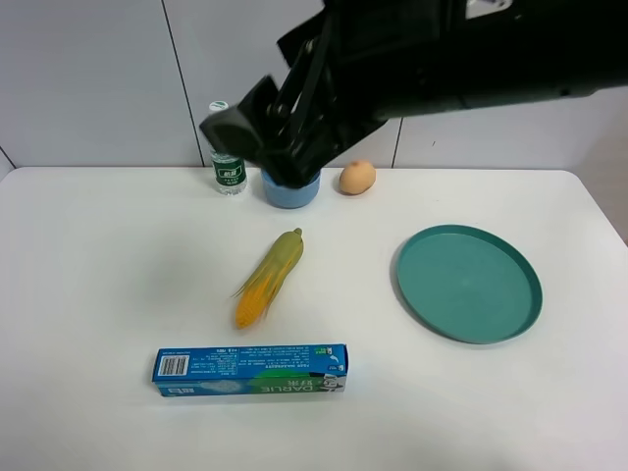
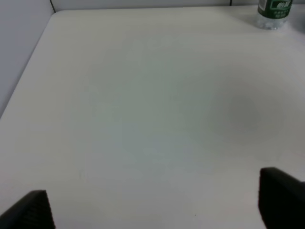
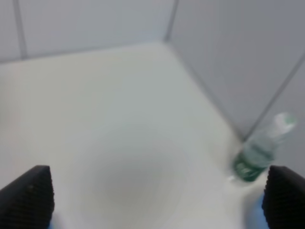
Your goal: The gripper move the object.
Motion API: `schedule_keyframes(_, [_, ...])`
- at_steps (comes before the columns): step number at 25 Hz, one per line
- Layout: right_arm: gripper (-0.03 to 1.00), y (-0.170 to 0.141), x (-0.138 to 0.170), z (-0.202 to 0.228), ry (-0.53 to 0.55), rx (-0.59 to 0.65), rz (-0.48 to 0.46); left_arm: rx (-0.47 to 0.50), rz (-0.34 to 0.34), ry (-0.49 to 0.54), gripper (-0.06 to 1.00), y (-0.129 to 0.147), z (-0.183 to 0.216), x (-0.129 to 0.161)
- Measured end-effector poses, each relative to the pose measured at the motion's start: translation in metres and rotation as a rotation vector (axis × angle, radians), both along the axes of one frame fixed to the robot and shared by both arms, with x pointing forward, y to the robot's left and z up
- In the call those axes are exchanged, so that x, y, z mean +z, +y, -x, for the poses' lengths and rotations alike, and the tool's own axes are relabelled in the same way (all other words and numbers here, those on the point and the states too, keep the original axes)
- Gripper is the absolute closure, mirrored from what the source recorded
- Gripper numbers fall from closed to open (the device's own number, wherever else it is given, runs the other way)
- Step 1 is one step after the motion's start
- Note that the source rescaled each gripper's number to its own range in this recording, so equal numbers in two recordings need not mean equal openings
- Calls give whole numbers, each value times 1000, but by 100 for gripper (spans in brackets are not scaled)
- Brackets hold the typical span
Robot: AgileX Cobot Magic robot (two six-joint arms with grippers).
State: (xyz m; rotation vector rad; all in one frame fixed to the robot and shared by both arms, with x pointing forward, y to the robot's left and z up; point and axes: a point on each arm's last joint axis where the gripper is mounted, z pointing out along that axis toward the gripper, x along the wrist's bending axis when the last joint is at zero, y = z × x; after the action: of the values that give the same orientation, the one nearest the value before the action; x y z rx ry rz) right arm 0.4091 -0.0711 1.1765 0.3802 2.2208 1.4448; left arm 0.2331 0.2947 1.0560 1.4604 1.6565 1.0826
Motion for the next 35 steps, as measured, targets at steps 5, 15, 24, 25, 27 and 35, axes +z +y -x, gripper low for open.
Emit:
schedule_keyframes(5, [3,-30,19,-7,-62,-156,-43,0,0,0,-6,0,0,0])
schedule_keyframes(15, [3,-135,30,-47,-98,-709,51,0,0,0,-6,0,0,0])
schedule_keyframes(24, [5,-216,27,-38,33,-1132,139,0,0,0,-6,0,0,0])
schedule_keyframes(25, [5,-220,29,-33,42,-1157,141,0,0,0,-6,0,0,0])
schedule_keyframes(27, [5,-228,31,-22,61,-1200,138,0,0,0,-6,0,0,0])
schedule_keyframes(35, [5,-244,38,31,164,-1328,89,0,0,0,-6,0,0,0])
